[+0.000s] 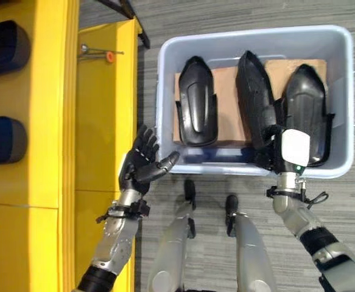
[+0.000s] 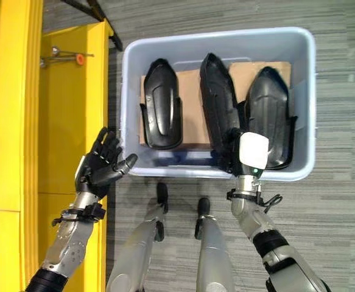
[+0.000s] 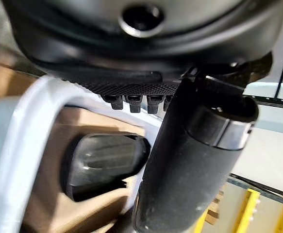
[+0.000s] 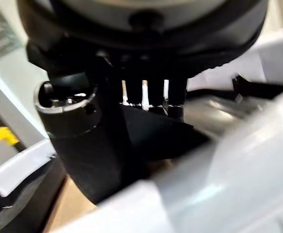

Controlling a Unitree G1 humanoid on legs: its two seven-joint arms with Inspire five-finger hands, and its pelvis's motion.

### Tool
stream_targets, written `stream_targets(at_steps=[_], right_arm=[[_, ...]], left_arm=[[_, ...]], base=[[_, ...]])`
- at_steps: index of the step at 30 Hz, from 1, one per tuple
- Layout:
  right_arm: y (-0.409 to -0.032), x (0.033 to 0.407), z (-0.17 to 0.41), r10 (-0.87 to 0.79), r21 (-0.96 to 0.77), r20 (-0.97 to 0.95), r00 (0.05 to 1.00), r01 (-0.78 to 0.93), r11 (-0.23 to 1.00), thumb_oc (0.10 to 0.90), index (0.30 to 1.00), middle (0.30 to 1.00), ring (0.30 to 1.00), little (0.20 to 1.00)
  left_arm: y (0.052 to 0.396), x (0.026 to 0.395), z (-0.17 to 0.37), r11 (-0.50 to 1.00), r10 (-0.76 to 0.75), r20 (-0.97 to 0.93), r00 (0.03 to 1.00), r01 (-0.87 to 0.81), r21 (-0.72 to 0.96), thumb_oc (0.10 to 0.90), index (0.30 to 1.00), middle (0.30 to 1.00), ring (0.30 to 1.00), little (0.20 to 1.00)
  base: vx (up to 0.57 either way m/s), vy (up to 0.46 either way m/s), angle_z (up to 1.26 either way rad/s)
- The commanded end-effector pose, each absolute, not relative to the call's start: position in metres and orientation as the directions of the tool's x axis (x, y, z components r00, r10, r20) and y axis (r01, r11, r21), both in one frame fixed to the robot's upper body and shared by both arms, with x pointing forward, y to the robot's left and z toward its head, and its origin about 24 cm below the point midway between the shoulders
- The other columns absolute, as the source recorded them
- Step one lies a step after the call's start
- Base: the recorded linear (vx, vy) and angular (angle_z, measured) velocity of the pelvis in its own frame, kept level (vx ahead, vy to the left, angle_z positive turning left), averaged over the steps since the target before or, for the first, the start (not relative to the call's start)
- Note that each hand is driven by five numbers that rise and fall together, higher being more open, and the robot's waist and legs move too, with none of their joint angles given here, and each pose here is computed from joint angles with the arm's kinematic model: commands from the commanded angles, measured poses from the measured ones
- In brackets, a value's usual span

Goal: Move parts from the plastic box to the shelf.

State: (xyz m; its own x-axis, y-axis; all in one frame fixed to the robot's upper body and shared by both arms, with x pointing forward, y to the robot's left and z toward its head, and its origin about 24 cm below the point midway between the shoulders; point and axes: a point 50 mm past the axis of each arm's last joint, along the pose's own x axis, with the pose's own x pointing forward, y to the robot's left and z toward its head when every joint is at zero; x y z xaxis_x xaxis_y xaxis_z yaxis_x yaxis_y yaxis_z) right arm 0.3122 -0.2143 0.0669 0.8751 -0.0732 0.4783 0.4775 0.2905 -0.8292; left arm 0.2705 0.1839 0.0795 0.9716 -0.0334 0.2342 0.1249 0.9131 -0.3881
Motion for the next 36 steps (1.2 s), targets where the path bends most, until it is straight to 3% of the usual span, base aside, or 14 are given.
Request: stream_targets(at_steps=[1, 9, 22, 36], right_arm=[[-0.210, 0.306, 0.081, -0.008, -0.790, 0.551, 0.835, 0.524, 0.319, 0.400, 0.300, 0.300, 0.300, 0.300], [-0.200, 0.288, 0.113, 0.055, -0.714, 0.651, 0.757, 0.587, 0.380, 0.400, 0.300, 0.300, 0.300, 0.300], [-0.204, 0.275, 0.128, 0.067, -0.683, 0.685, 0.725, 0.608, 0.406, 0.400, 0.300, 0.300, 0.300, 0.300], [-0.172, 0.257, 0.148, 0.235, -0.675, 0.692, 0.683, 0.495, 0.548, 0.400, 0.300, 0.300, 0.300, 0.300]], left_arm=[[0.189, 0.266, 0.119, 0.916, -0.011, 0.442, 0.897, 0.186, -0.355, 0.900, 1.000, 1.000, 1.000, 1.000], [0.199, 0.250, 0.102, 0.908, -0.001, 0.384, 0.923, 0.162, -0.387, 0.900, 1.000, 1.000, 1.000, 1.000], [0.201, 0.238, 0.086, 0.906, -0.018, 0.296, 0.955, 0.141, -0.399, 0.900, 1.000, 1.000, 1.000, 1.000], [0.207, 0.217, 0.069, 0.905, -0.073, 0.239, 0.968, 0.164, -0.392, 0.900, 1.000, 1.000, 1.000, 1.000]], base=[[0.05, 0.023, 0.03], [0.11, 0.032, -0.05], [0.11, 0.012, 0.04], [0.01, -0.015, 0.08]])
